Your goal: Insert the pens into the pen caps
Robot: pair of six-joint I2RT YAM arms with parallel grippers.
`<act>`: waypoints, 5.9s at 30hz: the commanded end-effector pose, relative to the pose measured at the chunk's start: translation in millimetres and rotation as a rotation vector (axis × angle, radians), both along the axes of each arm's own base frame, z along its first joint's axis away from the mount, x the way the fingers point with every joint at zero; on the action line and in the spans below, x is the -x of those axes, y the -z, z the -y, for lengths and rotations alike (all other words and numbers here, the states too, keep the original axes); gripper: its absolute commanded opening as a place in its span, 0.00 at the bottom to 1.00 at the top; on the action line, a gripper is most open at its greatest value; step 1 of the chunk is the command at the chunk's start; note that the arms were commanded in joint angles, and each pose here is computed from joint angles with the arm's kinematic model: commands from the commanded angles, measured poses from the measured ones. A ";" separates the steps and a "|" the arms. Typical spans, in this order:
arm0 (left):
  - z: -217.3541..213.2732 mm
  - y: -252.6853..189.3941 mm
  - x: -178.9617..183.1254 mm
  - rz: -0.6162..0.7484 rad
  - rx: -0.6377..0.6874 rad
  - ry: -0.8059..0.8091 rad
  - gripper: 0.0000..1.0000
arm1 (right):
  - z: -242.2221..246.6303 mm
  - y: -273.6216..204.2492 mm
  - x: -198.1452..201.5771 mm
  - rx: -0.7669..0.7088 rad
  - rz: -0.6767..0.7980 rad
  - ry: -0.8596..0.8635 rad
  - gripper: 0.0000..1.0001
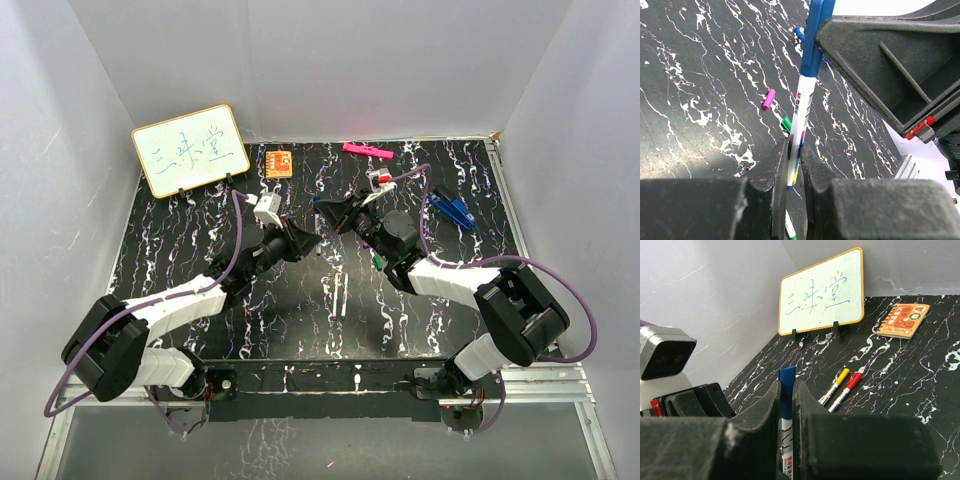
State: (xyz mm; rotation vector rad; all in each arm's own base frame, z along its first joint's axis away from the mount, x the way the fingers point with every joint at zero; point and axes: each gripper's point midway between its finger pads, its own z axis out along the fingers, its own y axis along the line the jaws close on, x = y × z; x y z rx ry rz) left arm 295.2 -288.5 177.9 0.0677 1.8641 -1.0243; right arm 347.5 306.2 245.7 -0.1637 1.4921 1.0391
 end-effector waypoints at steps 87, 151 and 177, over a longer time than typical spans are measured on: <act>-95.1 158.6 -104.0 -0.467 -0.726 -0.300 0.08 | 144.9 -42.4 -76.7 -0.026 -0.033 0.562 0.96; 40.5 125.1 80.7 -0.435 -0.782 0.321 0.52 | 151.7 20.8 -75.7 0.152 -0.171 0.586 0.44; 5.0 160.9 85.2 -0.478 -1.033 0.229 0.47 | 143.6 21.6 -73.7 0.130 -0.160 0.543 0.39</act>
